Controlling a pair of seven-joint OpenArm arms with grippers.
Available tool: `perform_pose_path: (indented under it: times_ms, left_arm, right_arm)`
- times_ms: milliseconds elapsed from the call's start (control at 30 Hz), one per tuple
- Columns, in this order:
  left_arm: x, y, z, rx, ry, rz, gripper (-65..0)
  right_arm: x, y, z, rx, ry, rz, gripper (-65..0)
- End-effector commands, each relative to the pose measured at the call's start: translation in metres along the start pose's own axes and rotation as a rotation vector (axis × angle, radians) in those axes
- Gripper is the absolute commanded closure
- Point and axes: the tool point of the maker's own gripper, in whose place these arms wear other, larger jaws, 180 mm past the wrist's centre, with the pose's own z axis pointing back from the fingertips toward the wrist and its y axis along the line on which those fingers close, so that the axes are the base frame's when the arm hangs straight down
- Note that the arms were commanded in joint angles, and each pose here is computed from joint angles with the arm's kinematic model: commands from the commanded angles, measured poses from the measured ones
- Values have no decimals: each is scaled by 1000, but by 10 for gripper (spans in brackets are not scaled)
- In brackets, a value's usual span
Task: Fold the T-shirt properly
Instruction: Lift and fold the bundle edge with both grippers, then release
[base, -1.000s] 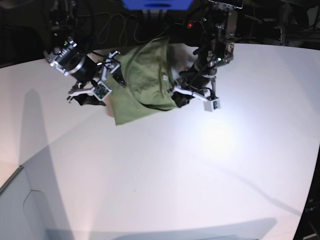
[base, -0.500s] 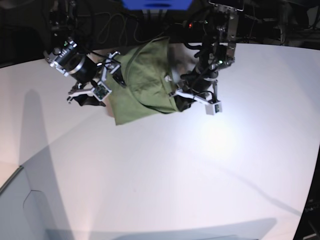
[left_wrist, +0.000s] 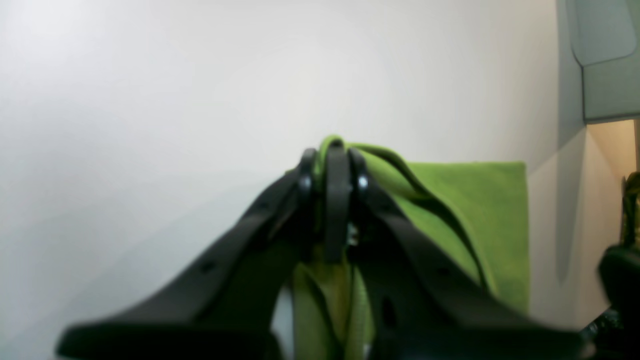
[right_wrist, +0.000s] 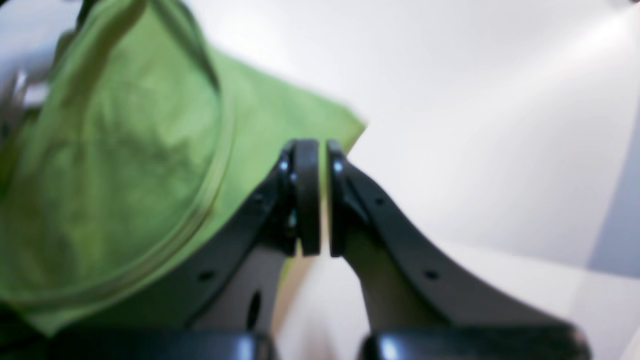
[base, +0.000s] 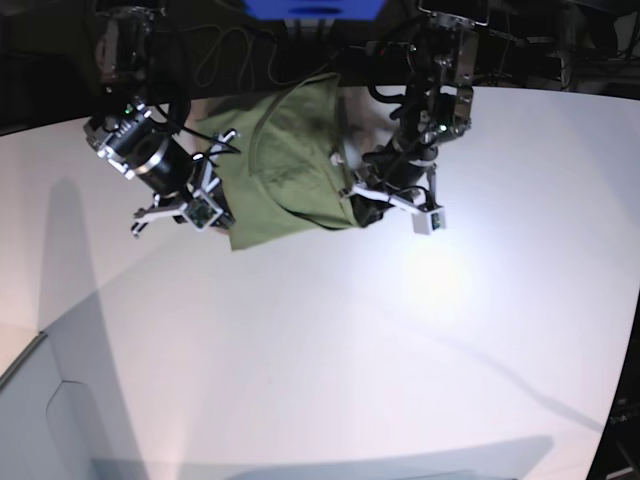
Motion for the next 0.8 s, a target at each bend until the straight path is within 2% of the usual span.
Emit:
perform_pose_path:
  times_ms: [0,233,467,633,767]
  left_arm:
    - [8,-7,1,-24,-31,0,0]
    - [8,-7,1,-23,-29,1,0]
    - [9,-5,2,-19,-29,-7,0]
    - [10,-1,3,-13,-28,-18,0]
    - [12,1,4,-6,-38,-4,0]
  right_arm:
    - [11,1,-4,17,-39,4,0]
    - [-12,1,-38,65,5,-96,0]
    - [-36,-3,-58,98,64,-151,0]
    - [-36,-11,-58,89,66,-139,0]
    - [-15,-13,-43,56,16,-88,0]
